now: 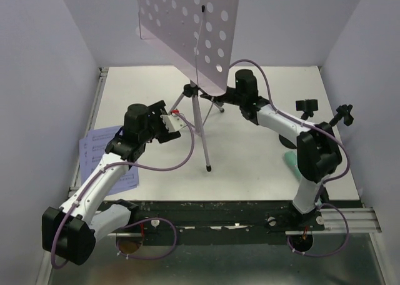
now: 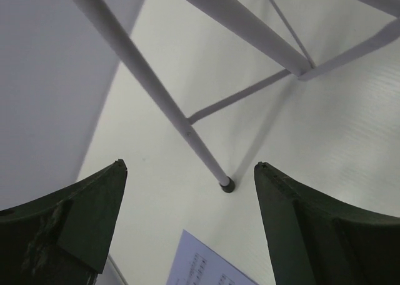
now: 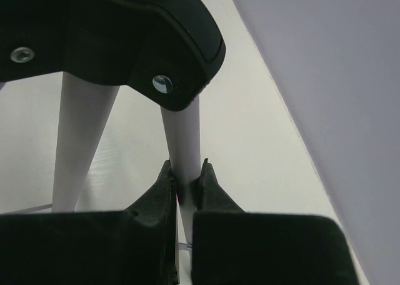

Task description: Pack up the instrument practice props

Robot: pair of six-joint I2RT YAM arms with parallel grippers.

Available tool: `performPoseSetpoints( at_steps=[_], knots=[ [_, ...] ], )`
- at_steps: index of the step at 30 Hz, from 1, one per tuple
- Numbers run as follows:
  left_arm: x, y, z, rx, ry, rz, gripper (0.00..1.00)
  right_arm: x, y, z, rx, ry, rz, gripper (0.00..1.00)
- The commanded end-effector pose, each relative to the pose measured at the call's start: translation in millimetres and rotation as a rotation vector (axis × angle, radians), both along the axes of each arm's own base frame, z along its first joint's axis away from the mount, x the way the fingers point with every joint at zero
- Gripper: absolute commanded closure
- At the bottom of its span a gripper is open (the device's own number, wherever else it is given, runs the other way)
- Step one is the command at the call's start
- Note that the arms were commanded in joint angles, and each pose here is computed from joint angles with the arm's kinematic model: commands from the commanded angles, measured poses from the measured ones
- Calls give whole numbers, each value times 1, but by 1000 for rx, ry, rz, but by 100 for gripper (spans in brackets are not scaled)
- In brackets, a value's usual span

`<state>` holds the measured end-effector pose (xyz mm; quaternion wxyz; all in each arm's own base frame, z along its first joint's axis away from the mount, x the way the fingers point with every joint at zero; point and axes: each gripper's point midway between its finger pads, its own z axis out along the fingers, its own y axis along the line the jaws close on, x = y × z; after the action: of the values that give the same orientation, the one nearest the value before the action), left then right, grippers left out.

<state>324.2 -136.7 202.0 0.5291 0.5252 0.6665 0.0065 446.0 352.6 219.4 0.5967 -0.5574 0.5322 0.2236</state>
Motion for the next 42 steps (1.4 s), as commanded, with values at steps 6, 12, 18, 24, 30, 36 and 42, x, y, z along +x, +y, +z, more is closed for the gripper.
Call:
performPoseSetpoints(
  at_steps=[6,12,18,24,30,36,42],
  knots=[
    [5,-38,97,21,-508,-186,14,-53,-69,-30,-25,119,-235,100],
    [-41,-85,78,180,-625,-565,25,-75,-83,-53,-70,156,-277,100],
    [-60,-114,67,222,-693,-690,28,-88,-83,-61,-65,216,-286,100],
    [-46,-127,74,216,-723,-633,35,-99,-82,-62,-59,247,-261,100],
    [-34,-128,79,228,-756,-587,42,-105,-82,-63,-51,265,-251,100],
    [-28,-127,82,231,-758,-559,43,-109,-84,-67,-56,270,-249,100],
    [-27,-131,93,212,-787,-549,46,-112,-85,-70,-62,280,-245,100]
  ],
)
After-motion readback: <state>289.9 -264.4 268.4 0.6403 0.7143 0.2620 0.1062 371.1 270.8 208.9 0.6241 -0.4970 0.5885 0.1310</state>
